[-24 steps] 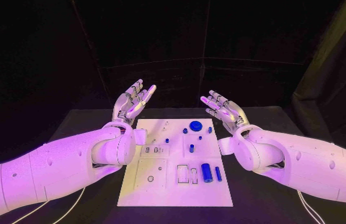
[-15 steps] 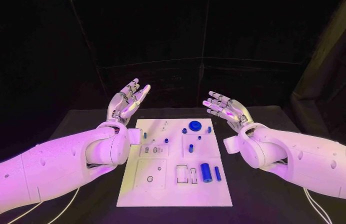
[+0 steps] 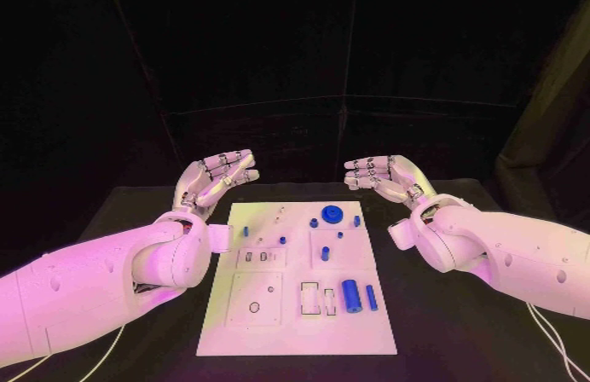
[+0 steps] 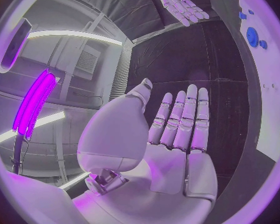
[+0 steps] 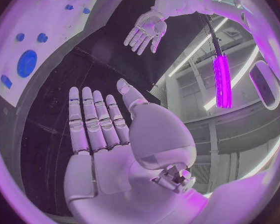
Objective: Assemble the parts on the task board
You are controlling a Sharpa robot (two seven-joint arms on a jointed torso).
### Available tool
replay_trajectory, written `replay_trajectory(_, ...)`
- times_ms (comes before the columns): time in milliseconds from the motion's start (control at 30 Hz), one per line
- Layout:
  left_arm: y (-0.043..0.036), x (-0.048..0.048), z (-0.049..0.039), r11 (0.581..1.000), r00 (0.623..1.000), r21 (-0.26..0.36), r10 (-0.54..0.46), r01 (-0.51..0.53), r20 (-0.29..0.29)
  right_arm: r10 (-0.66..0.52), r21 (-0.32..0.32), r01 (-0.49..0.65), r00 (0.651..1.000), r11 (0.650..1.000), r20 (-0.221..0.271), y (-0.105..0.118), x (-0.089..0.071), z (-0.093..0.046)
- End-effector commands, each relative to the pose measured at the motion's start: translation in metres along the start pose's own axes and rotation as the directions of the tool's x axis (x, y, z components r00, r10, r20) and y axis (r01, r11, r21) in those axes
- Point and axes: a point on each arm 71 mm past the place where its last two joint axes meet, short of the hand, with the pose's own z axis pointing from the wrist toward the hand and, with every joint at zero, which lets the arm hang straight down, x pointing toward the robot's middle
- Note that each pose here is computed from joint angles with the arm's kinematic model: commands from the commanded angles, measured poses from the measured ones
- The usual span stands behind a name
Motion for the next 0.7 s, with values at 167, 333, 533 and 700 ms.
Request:
replay_trajectory(167, -0.0073, 0.0082, -0.0067, 1.000, 0.989, 0.021, -0.004, 0.007, -0.151, -0.402, -0.075, 0.395, 0.900, 0.916, -0.171, 0.015, 0.003, 0.026)
replay_trajectory(333, -0.0089, 0.0121, -0.0111, 1.000, 0.983, -0.001, -0.011, 0.011, -0.181, -0.601, -0.140, 0.585, 0.769, 0.799, -0.215, 0.025, 0.008, 0.040)
replay_trajectory(533, -0.0101, 0.0198, -0.0152, 0.999, 0.977, -0.023, -0.028, 0.024, -0.212, -0.765, -0.194, 0.745, 0.585, 0.638, -0.268, 0.029, 0.021, 0.051)
replay_trajectory(700, -0.0102, 0.0251, -0.0170, 0.999, 0.971, -0.036, -0.044, 0.037, -0.234, -0.838, -0.216, 0.821, 0.465, 0.529, -0.284, 0.030, 0.031, 0.058)
